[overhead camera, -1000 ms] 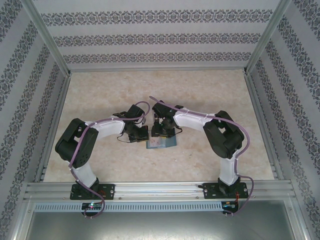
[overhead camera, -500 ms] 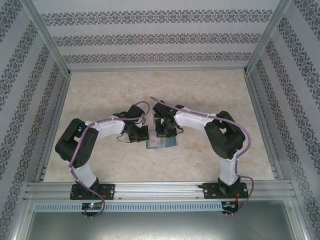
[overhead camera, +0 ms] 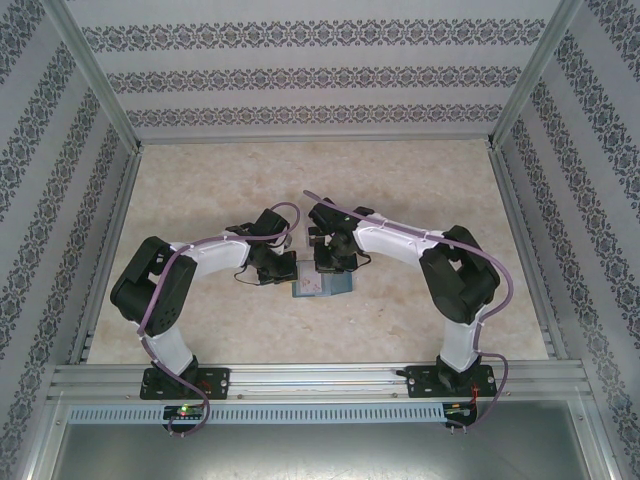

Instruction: Take the credit cards out of the card holder

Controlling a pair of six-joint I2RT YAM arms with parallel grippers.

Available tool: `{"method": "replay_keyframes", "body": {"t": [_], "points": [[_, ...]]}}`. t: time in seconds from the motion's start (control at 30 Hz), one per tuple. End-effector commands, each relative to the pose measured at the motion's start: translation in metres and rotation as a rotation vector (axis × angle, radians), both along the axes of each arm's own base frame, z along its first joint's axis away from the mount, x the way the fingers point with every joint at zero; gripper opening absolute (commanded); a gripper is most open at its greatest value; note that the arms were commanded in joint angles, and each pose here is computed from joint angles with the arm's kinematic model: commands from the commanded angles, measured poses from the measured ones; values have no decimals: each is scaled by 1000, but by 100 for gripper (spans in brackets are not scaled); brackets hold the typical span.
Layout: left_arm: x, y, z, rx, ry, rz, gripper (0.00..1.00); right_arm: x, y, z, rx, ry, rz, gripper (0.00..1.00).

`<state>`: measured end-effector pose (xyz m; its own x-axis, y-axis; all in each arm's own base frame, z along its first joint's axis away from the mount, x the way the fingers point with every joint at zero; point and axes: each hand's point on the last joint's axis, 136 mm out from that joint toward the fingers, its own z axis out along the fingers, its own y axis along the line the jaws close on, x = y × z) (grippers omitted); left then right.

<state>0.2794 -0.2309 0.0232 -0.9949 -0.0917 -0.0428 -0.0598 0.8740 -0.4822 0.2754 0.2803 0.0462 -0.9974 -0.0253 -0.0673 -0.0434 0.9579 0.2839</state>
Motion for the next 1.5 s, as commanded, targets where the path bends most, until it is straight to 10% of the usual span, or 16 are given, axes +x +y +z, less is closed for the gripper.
{"method": "replay_keyframes", "body": {"t": [0.0,0.93,1.47], "points": [[3,-4,10,-1,-19,-13,0,-3,-8,13,-33,-29,16,11],[6,-6,17,1,-19,-20,0,-6,-84,0,-368,-36,58,31],[15,-20,28,-60,-42,-28,0,4,-33,44,-22,-99,0,27]]}}
